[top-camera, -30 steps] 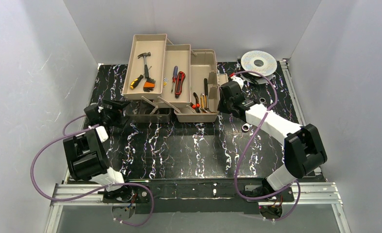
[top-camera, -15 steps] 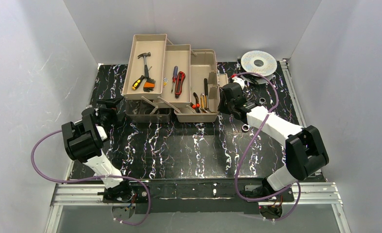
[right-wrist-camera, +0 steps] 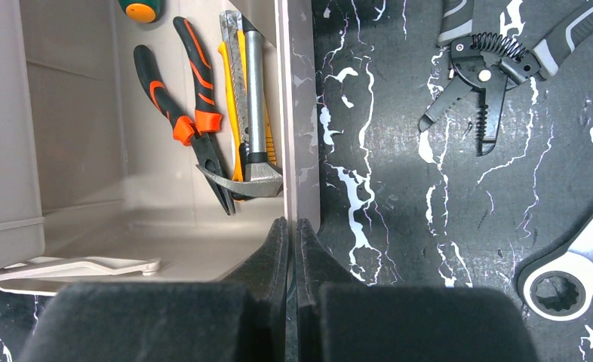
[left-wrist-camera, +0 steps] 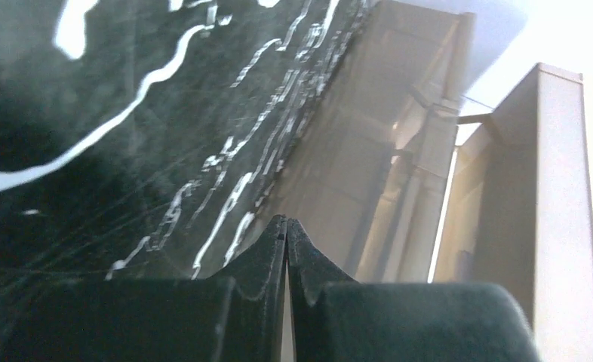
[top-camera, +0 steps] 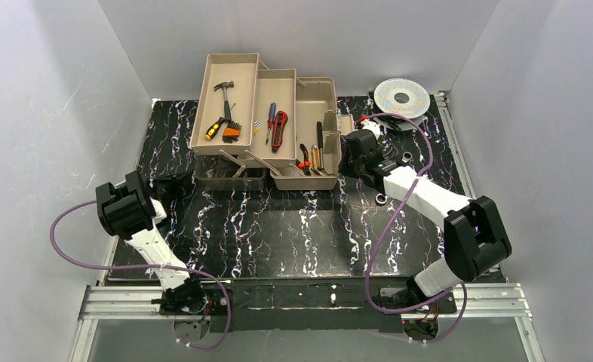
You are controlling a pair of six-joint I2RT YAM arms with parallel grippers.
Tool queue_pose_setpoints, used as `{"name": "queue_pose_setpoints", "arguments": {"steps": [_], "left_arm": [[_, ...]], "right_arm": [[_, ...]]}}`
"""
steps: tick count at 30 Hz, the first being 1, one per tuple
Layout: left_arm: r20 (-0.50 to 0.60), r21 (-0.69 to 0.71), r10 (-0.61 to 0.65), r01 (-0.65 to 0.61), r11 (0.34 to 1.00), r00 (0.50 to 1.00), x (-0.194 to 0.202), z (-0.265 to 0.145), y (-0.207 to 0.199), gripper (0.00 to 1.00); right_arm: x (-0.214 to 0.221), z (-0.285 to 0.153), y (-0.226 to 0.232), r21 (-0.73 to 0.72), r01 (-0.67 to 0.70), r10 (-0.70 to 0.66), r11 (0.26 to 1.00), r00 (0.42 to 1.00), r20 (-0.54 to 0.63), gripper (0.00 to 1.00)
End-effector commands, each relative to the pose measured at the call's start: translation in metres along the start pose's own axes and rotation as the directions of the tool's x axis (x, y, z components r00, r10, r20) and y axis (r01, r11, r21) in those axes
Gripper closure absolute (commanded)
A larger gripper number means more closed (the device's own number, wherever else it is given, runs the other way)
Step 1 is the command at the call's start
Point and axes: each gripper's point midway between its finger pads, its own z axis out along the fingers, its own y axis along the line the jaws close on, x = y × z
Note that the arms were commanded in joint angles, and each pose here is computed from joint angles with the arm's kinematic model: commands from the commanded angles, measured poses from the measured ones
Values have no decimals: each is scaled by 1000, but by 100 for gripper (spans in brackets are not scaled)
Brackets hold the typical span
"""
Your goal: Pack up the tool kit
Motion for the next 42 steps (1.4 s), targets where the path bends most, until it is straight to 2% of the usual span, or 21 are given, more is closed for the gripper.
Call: {"name": "queue_pose_setpoints", "arguments": {"steps": [1, 5, 9, 13, 15, 19, 22, 28, 33, 42], "left_arm": [[-45, -85, 104, -108, 991, 994, 13, 7, 4, 100], [-104, -184, 237, -252, 950, 966, 33, 14, 9, 100], [-165, -164, 234, -260, 952, 958, 46, 28, 6, 100], [-347, -40, 176, -202, 978, 921, 84, 55, -6, 100], [-358, 24, 144, -145, 989, 923, 90, 60, -14, 100], [-376, 196, 127, -55, 979, 918, 93, 61, -55, 100], [-390, 270, 153, -46, 962, 908, 102, 55, -81, 100], [-387, 339, 238, -102, 935, 891, 118, 37, -118, 100], [-416, 355, 319, -171, 919, 852, 140, 30, -133, 100], [-429, 388, 365, -196, 900, 826, 156, 19, -154, 100]], "right_arm": [[-12, 0, -11, 34, -26, 24, 999, 998, 54, 99], [-10, 3, -8, 26, -20, 19, 999, 999, 37, 99], [-9, 4, -5, 13, -15, 15, 1000, 1000, 27, 99], [-8, 4, -2, -8, -14, 15, 1000, 1000, 22, 99], [-7, 4, 1, -24, -7, 8, 1000, 1000, 15, 99], [-4, 5, 5, -45, 0, 0, 999, 1000, 2, 99], [-3, 6, 7, -52, 1, -1, 999, 1000, -6, 99], [-2, 7, 8, -58, 2, -3, 998, 1000, -13, 99], [-2, 7, 9, -63, 2, -3, 998, 1000, -15, 99], [-2, 6, 10, -67, 4, -5, 998, 1000, -13, 99]]}}
